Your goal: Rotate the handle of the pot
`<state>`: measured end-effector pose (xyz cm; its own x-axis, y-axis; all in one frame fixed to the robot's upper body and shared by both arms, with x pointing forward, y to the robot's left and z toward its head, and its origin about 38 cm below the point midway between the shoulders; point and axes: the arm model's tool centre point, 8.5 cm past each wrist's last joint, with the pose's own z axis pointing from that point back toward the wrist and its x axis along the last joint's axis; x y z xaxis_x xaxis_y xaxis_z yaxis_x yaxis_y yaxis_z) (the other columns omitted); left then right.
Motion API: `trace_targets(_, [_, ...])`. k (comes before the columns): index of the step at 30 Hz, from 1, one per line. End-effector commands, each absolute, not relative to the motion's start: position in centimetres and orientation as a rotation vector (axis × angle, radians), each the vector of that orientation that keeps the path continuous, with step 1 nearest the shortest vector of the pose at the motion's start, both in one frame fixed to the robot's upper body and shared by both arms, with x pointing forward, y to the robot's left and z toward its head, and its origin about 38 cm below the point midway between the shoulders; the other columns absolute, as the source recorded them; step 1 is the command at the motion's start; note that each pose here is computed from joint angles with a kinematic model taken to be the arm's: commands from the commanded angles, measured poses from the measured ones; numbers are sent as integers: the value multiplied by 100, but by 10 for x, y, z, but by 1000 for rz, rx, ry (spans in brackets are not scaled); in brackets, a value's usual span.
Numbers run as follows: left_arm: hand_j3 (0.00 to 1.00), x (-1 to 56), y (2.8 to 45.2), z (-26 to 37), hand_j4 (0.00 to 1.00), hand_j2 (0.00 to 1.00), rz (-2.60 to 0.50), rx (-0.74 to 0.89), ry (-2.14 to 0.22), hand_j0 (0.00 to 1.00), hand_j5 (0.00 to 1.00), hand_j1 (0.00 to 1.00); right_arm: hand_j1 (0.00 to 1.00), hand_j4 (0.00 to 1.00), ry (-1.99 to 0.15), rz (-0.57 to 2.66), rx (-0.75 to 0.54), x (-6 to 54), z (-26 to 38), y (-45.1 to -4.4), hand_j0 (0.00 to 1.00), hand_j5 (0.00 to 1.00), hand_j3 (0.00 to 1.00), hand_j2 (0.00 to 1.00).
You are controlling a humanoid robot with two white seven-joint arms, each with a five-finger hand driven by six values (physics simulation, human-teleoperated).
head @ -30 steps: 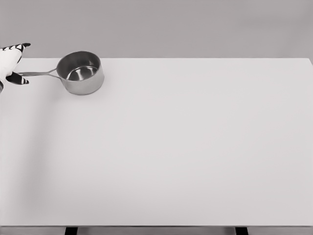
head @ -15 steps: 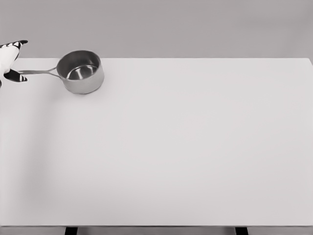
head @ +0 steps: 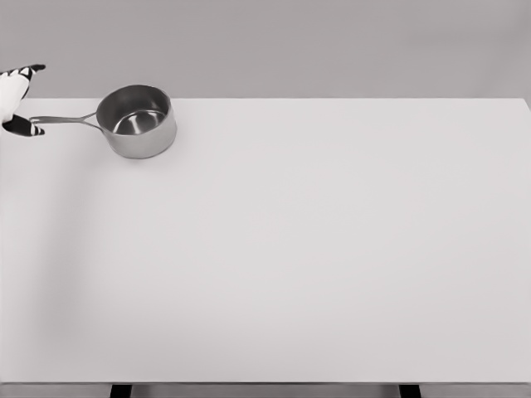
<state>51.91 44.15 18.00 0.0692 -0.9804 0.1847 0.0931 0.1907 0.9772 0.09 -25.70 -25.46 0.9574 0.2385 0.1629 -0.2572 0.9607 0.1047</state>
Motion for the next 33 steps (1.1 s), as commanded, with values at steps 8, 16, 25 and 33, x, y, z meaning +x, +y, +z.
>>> trace_targets(8, [100, 501, 459, 223, 100, 100, -1129, 961, -1388, 100, 100, 100, 100, 100, -149, 252, 126, 1, -255, -257, 100, 100, 100, 100])
trace_targets(16, [100, 491, 472, 219, 100, 100, -1101, 931, -1386, 100, 100, 100, 100, 100, -150, 252, 126, 1, -255, -257, 100, 100, 100, 100])
trace_targets(25, [100, 395, 345, 320, 100, 100, -1368, 474, -2164, 100, 100, 100, 100, 100, -150, 252, 126, 1, -255, -257, 100, 100, 100, 100])
trace_targets(33, [100, 367, 297, 261, 100, 100, -1486, 211, -2085, 100, 100, 100, 100, 100, -149, 252, 126, 1, -255, -257, 100, 100, 100, 100])
